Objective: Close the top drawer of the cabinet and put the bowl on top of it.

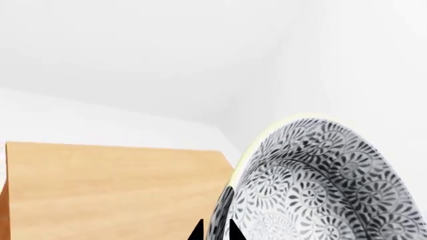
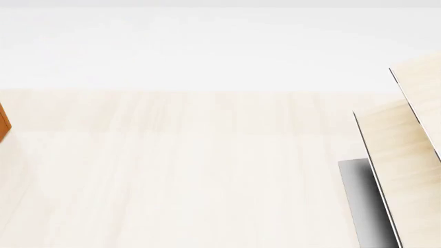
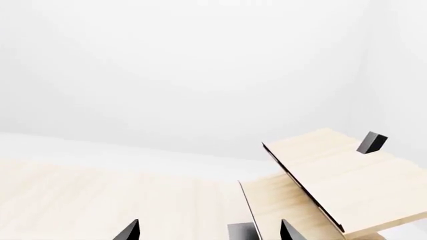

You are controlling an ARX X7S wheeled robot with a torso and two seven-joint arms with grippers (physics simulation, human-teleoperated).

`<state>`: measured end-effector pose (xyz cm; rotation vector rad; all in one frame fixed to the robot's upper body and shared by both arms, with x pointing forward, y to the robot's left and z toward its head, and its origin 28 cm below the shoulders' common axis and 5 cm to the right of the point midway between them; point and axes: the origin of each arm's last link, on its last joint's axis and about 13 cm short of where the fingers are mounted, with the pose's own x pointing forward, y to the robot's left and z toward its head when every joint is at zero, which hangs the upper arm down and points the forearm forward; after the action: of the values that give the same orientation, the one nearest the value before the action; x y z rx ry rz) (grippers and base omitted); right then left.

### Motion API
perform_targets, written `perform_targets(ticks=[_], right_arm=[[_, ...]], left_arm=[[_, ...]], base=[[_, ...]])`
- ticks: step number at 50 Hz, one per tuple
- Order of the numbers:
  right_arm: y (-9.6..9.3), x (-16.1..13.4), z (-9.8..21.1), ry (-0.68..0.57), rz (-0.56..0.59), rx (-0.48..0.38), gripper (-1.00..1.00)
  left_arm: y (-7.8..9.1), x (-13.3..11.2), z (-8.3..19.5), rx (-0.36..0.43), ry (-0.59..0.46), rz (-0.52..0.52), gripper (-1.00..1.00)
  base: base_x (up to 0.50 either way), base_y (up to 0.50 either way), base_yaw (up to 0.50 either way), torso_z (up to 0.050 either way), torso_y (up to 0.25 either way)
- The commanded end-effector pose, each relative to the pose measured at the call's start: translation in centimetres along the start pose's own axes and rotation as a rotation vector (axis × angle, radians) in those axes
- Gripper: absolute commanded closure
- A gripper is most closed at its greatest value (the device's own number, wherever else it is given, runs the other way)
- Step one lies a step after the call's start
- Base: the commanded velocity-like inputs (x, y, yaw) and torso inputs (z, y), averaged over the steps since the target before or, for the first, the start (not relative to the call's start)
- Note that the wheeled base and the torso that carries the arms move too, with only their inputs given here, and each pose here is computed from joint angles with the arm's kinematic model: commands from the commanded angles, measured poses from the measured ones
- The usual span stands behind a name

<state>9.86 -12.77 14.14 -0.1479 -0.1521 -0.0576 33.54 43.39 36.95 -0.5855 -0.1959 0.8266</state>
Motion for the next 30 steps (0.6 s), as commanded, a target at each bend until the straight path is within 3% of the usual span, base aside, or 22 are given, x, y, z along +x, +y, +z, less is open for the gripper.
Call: perform_targets(ticks=[1, 30], right_arm=[[0.0, 0.0, 0.0, 0.002, 0.001, -0.003, -1.0], [0.0, -0.2, -0.2, 0.004, 0.007, -0.004, -1.0]], left_arm=[[0.3, 0.5, -0.2, 0.003, -0.046, 0.006, 1.0], [2.5, 1.2, -2.9, 0.041, -0.035, 0.07, 1.0]], base=[[0.0, 0.0, 0.0, 0.0, 0.0], [0.0, 0.0, 0.0, 0.0, 0.0]])
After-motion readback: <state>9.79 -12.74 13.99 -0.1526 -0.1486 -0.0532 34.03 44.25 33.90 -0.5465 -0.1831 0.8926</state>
